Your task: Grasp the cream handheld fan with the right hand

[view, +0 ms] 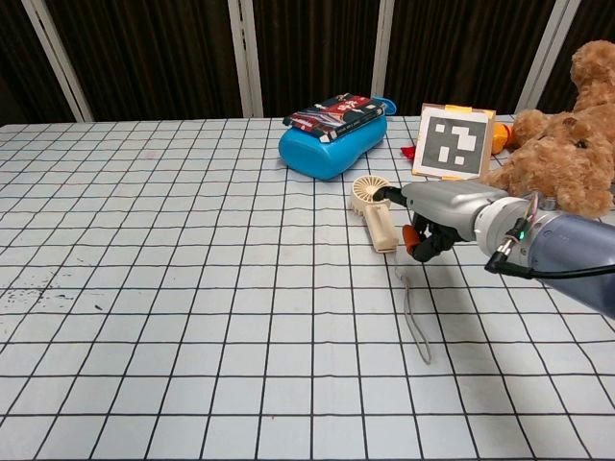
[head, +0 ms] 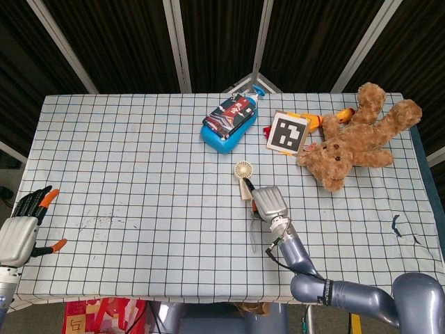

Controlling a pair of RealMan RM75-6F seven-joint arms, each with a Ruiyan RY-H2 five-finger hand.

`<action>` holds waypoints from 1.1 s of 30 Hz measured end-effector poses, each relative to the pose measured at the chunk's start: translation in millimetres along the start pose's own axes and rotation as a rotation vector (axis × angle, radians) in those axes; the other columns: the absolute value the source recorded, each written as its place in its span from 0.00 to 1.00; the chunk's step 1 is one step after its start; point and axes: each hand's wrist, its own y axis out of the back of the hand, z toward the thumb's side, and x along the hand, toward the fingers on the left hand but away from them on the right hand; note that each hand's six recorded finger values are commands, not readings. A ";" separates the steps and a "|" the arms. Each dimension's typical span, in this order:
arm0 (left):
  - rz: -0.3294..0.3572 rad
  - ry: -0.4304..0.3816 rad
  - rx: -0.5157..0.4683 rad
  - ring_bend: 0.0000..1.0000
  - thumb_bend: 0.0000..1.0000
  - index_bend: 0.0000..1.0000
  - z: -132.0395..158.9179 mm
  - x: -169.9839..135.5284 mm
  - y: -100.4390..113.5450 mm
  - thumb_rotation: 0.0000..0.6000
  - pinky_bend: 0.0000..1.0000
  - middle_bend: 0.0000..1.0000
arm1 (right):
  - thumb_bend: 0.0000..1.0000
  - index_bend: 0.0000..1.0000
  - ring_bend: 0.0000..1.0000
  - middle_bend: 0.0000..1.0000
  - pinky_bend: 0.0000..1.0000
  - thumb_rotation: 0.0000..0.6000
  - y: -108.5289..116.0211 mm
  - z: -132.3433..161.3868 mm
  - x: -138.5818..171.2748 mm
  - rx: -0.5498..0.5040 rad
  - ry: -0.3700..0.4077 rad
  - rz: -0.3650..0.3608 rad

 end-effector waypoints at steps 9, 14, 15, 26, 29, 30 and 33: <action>-0.001 0.003 0.002 0.00 0.09 0.00 -0.3 0.2 -0.5 1.00 0.00 0.00 | 0.79 0.00 0.93 0.83 0.85 1.00 -1.3 1.3 -0.1 -0.014 -0.001 0.007; -0.001 0.005 0.004 0.00 0.09 0.00 -0.4 0.4 -0.7 1.00 0.00 0.00 | 0.79 0.00 0.93 0.83 0.85 1.00 -3.8 3.3 0.3 -0.014 0.003 0.013; -0.001 0.005 0.004 0.00 0.09 0.00 -0.5 0.5 -0.7 1.00 0.00 0.00 | 0.79 0.00 0.93 0.83 0.85 1.00 -4.3 3.4 0.3 -0.015 0.002 0.014; -0.003 0.006 0.002 0.00 0.09 0.00 -0.7 0.7 -0.9 1.00 0.00 0.00 | 0.80 0.00 0.93 0.83 0.85 1.00 -9.6 -0.2 -0.9 -0.007 -0.011 0.030; -0.003 0.005 0.001 0.00 0.09 0.00 -0.4 0.6 -0.8 1.00 0.00 0.00 | 0.80 0.00 0.93 0.83 0.85 1.00 -14.5 -1.5 0.0 -0.003 -0.013 0.044; -0.002 0.005 0.001 0.00 0.09 0.00 -0.4 0.5 -0.7 1.00 0.00 0.00 | 0.80 0.00 0.93 0.83 0.85 1.00 -16.3 -1.8 0.4 -0.002 -0.014 0.048; -0.003 0.005 0.001 0.00 0.09 0.00 -0.4 0.4 -1.0 1.00 0.00 0.00 | 0.80 0.00 0.93 0.83 0.85 1.00 -23.1 -2.4 2.2 0.003 -0.014 0.065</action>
